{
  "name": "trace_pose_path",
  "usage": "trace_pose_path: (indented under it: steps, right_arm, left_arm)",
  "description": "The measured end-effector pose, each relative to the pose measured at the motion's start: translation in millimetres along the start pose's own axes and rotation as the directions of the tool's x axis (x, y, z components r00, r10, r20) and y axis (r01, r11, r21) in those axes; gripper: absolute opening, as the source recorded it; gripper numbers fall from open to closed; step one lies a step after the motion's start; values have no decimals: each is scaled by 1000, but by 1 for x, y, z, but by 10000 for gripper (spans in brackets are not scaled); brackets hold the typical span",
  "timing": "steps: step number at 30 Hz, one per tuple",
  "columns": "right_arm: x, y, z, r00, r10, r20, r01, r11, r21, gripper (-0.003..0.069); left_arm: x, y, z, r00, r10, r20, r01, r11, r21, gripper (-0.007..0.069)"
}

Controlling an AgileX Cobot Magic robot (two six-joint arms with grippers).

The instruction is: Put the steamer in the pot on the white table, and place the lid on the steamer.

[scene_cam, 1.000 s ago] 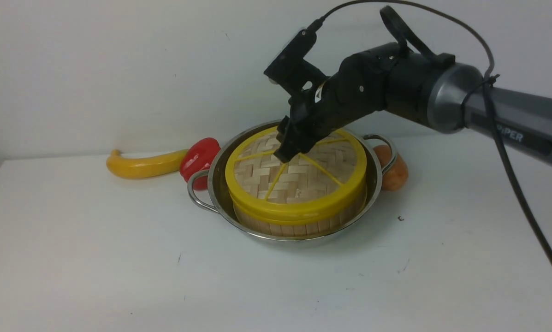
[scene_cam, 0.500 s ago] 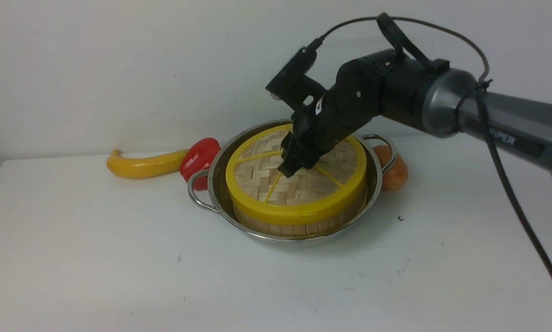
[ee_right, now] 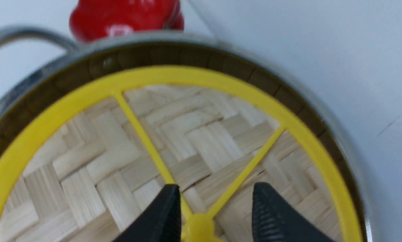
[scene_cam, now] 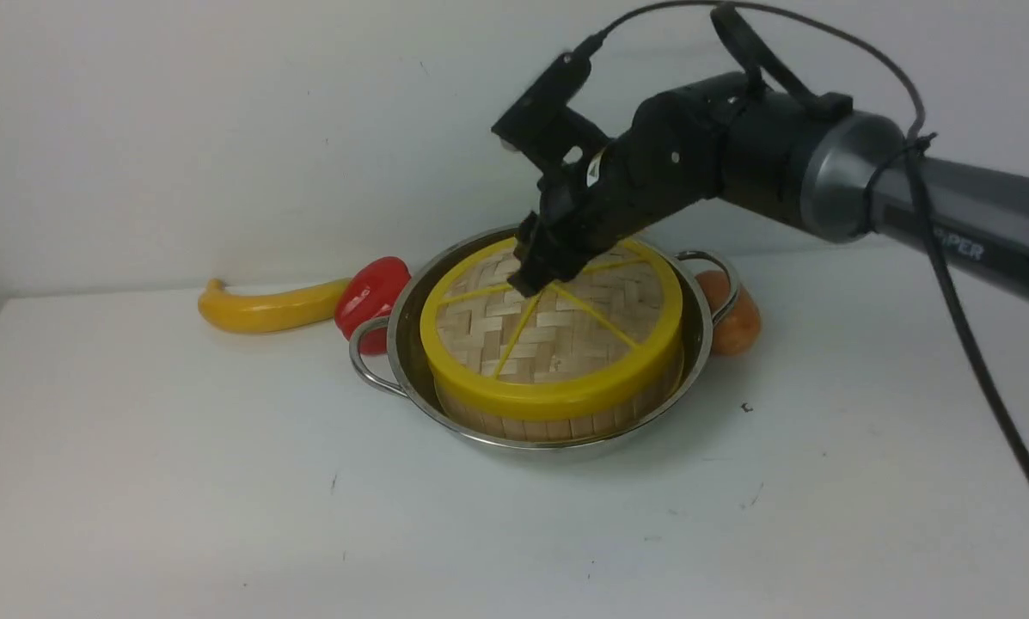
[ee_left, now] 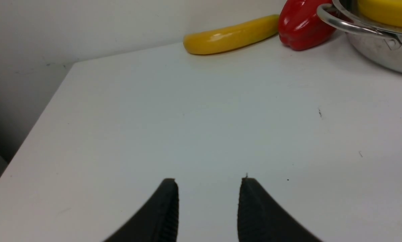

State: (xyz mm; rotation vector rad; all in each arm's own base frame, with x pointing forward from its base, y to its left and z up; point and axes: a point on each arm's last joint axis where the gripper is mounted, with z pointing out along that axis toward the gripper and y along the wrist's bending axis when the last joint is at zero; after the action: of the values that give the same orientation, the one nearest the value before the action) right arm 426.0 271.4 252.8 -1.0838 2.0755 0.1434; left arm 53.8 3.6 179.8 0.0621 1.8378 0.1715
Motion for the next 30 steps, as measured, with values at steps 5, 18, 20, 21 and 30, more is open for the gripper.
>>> trace_pose_path:
  steps: [5, 18, 20, 21, 30]
  right_arm:
    - [-20, -10, -39, 996, 36, 84, -40, 998, 40, 299]
    - [-54, -39, -168, 962, 69, 264, -129, 967, 219, -6]
    - [-58, -39, -185, 942, 113, 317, -186, 960, 211, -6]
    - [-60, -39, -192, 928, 136, 347, -215, 956, 201, -6]
    - [-75, -38, -223, 824, 215, 524, -321, 940, 120, 2]
  left_arm:
    - [0, 0, 0, 1000, 0, 0, 0, 1000, 0, 242]
    - [0, 0, 0, 1000, 0, 0, 0, 1000, 0, 242]
    - [0, 0, 0, 1000, 0, 0, 0, 1000, 0, 242]
    - [0, 0, 0, 1000, 0, 0, 0, 1000, 0, 242]
    - [0, 0, 0, 1000, 0, 0, 0, 1000, 0, 242]
